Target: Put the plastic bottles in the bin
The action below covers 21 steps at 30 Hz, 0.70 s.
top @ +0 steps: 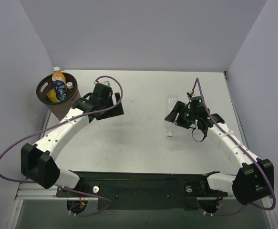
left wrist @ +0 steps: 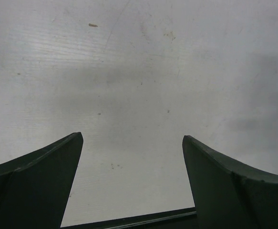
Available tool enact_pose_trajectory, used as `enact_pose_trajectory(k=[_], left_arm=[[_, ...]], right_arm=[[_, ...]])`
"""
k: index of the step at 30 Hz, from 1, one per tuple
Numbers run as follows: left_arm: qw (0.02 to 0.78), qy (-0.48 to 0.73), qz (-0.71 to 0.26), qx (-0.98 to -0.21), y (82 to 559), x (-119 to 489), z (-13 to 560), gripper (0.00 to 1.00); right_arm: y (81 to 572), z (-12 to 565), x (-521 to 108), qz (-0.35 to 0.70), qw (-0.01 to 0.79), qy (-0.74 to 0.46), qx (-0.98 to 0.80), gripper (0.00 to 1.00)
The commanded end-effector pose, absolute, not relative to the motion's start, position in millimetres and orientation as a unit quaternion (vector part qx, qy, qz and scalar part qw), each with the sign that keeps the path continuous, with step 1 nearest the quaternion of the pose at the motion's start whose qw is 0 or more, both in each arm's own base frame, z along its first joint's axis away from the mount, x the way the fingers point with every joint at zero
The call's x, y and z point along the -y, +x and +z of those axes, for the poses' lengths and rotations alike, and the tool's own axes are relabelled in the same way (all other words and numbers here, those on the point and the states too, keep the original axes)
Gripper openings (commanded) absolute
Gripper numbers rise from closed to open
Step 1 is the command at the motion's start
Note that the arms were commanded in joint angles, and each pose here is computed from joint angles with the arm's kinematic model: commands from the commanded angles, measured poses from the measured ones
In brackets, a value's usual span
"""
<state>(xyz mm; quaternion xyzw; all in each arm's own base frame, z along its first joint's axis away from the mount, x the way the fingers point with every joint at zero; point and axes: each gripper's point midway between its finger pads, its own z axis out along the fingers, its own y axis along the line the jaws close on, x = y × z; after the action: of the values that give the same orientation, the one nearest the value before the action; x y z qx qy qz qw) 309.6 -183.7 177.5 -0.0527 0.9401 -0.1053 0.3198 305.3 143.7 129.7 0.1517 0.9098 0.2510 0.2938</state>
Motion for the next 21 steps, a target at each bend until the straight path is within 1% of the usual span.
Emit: enact_pose_trajectory(k=[1, 2, 6, 10, 16, 17, 21], left_arm=[[0.336, -0.096, -0.304, -0.886, 327.7, 206.9, 234.3, 0.97], [0.357, -0.089, -0.341, -0.865, 330.3, 215.1, 252.9, 0.97], [0.331, -0.037, -0.464, -0.821, 308.7, 250.9, 278.7, 0.97], [0.325, -0.014, -0.470, -0.821, 296.2, 268.7, 278.0, 0.97], [0.312, -0.033, -0.477, -0.821, 284.1, 284.9, 261.2, 0.97], [0.324, -0.029, -0.492, -0.807, 283.4, 288.4, 270.9, 0.97], [0.322, -0.037, -0.503, -0.801, 277.0, 294.0, 258.9, 0.97]], right_arm=[[256.1, 138.8, -176.4, 0.277, 0.281, -0.002, -0.919, 0.50], [251.9, 138.7, -179.6, 0.278, 0.281, -0.014, -0.919, 0.50], [227.8, 146.1, -204.8, 0.299, 0.273, -0.067, -0.912, 0.49], [218.8, 152.7, -224.4, 0.310, 0.277, -0.087, -0.905, 0.49], [219.4, 162.5, -247.0, 0.325, 0.283, -0.101, -0.897, 0.49], [220.6, 164.0, -248.2, 0.324, 0.286, -0.103, -0.896, 0.49], [222.3, 164.5, -253.2, 0.317, 0.286, -0.105, -0.898, 0.49]])
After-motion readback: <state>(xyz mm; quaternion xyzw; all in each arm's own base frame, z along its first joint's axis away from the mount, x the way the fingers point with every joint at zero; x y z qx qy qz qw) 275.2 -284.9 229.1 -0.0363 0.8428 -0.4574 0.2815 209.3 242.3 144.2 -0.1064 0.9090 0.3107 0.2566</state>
